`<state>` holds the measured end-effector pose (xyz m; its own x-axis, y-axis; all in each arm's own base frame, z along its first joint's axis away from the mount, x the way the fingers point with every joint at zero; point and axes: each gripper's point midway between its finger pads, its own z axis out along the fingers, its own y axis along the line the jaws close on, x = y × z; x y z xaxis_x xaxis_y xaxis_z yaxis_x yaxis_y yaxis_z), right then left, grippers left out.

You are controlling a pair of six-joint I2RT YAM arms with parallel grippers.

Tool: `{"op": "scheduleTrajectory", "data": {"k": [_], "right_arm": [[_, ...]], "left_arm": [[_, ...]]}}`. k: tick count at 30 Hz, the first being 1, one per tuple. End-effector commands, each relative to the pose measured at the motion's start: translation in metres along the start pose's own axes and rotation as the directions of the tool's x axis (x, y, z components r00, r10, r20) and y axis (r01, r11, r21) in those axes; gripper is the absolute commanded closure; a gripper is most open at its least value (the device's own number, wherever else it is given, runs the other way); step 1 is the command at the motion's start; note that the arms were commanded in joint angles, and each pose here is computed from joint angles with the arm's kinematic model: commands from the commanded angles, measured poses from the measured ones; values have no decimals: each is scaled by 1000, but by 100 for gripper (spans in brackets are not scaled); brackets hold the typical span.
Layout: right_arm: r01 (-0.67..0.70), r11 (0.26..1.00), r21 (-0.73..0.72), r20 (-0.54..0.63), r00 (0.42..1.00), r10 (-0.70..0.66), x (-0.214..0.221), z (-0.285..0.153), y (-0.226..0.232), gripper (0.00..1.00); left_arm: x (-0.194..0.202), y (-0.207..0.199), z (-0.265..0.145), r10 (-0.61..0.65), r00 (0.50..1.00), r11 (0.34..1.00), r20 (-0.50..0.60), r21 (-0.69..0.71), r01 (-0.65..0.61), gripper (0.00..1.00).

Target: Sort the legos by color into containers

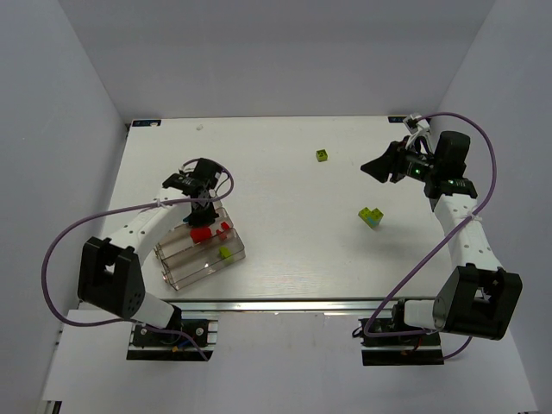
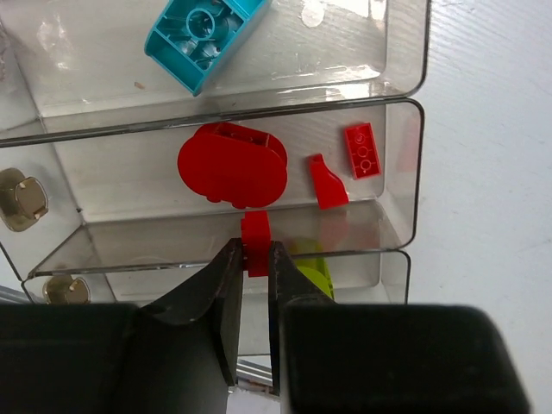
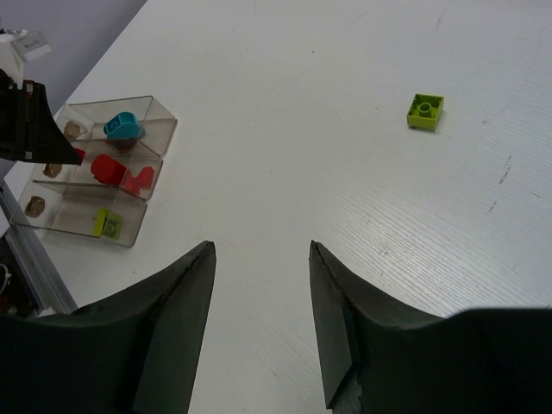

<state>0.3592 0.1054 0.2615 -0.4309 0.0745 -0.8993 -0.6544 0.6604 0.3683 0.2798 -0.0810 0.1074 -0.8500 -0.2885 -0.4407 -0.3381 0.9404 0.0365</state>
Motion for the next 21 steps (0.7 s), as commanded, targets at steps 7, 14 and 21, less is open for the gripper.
{"op": "scheduleTrajectory", "data": {"k": [7,14,21], "right_arm": [[34,999,-29,17,999,-34,-5,1,2,41],[76,996,-55,-18,997,-78,2,5,-1,26],[295,943,157,-252,935,-250,28,1,-59,27]], "left_arm": [[-2,5,9,-4,1000,999,-3,-35,4,29],[-24,-3,-18,-7,996,998,84,56,3,21],[-17,-88,-72,135,947,720,292,628,-296,96]]}}
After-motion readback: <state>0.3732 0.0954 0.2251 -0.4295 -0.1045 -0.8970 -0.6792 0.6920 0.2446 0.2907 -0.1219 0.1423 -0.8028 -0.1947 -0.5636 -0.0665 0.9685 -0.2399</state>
